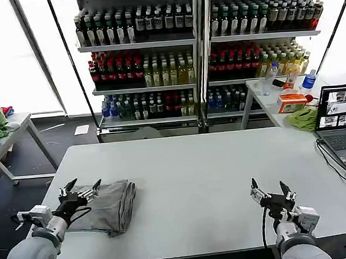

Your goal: Fold and organize the clothes.

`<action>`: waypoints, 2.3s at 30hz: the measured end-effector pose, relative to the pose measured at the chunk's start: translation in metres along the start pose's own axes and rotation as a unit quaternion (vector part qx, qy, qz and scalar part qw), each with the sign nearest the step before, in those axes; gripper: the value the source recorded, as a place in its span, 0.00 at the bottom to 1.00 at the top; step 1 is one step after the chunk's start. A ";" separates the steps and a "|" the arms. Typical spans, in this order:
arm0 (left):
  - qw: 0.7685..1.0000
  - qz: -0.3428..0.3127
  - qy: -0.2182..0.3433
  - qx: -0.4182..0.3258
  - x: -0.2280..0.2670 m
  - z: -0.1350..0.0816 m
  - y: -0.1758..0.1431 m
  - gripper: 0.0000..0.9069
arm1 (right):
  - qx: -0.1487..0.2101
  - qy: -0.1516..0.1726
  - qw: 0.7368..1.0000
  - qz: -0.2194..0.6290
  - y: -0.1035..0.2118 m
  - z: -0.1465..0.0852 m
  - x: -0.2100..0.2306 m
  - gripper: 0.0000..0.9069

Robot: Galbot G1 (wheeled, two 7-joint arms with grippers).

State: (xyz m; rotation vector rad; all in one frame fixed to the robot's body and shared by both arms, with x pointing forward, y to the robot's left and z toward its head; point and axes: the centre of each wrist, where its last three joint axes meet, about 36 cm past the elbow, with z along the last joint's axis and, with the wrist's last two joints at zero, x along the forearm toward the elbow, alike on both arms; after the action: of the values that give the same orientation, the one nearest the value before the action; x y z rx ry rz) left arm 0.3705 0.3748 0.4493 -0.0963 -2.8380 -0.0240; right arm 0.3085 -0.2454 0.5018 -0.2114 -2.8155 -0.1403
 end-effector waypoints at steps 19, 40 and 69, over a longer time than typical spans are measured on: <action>0.997 -0.054 0.052 0.026 -0.007 0.041 0.049 1.00 | -0.001 0.005 1.000 0.002 0.000 0.003 -0.007 1.00; 0.993 -0.058 0.098 0.038 -0.007 0.070 0.062 1.00 | -0.002 0.005 1.000 0.003 0.001 0.003 -0.006 1.00; 0.992 -0.060 0.101 0.036 -0.005 0.076 0.061 0.00 | 0.000 -0.008 1.000 0.004 0.000 -0.004 -0.005 1.00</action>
State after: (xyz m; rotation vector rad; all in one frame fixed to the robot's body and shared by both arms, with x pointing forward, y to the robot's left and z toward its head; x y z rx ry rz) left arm 0.3573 0.4374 0.3755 0.0869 -2.6347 0.0415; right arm 0.3146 -0.2466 0.5042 -0.2260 -2.8309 -0.1381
